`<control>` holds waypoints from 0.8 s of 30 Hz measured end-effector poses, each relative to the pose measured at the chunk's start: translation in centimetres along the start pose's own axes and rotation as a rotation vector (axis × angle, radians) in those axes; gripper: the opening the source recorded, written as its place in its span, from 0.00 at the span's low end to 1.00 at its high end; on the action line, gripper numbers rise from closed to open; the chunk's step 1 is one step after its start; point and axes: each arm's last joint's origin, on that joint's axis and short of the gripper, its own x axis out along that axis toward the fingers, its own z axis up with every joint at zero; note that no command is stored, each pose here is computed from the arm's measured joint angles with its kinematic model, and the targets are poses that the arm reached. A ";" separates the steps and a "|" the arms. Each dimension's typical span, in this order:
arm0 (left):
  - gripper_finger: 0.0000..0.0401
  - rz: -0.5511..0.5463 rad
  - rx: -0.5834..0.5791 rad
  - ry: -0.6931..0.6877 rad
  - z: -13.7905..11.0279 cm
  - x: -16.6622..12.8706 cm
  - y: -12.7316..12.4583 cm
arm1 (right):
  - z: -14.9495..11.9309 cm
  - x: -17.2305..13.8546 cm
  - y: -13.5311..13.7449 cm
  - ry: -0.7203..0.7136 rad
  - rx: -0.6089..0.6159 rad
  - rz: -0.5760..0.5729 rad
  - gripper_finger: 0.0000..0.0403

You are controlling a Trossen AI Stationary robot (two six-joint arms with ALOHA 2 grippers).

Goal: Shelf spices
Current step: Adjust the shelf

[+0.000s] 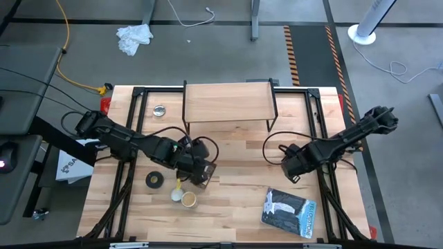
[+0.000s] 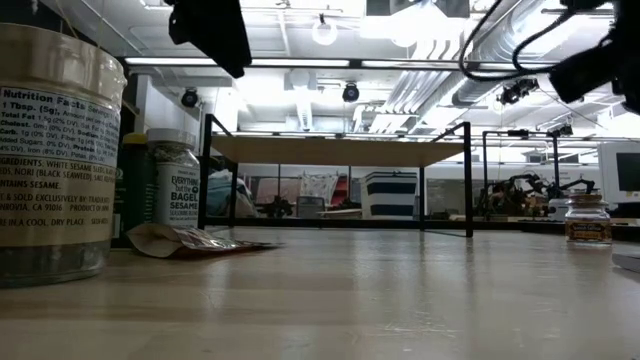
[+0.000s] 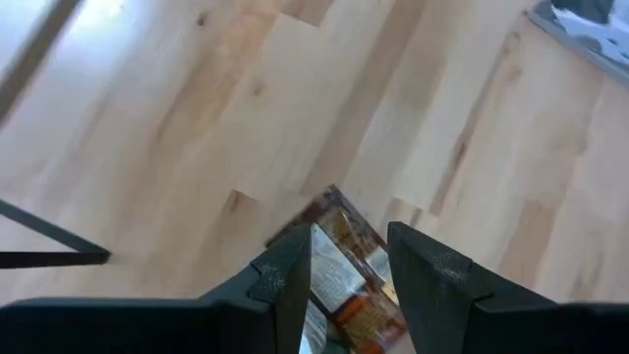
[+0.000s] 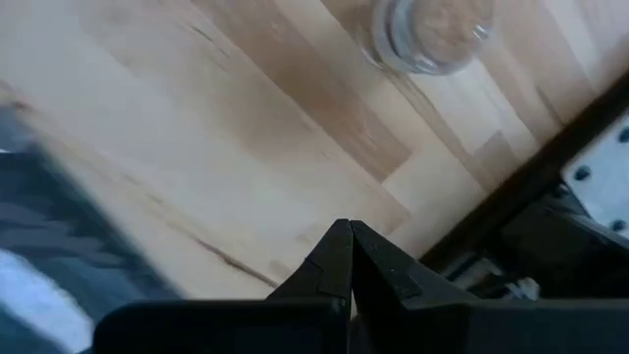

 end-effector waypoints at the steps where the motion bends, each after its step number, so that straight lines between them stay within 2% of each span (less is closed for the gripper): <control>1: 0.33 -0.010 0.008 0.008 0.0 0.0 0.0 | -0.1 0.3 -0.1 0.007 -0.005 -0.014 0.00; 7: 0.33 -0.056 0.047 0.043 -0.1 0.0 -0.2 | -0.3 0.7 -0.4 0.027 -0.010 -0.030 0.00; 24: 0.33 -0.101 -0.027 0.087 -0.2 0.0 -0.2 | -0.2 0.7 -0.4 0.009 0.000 -0.037 0.00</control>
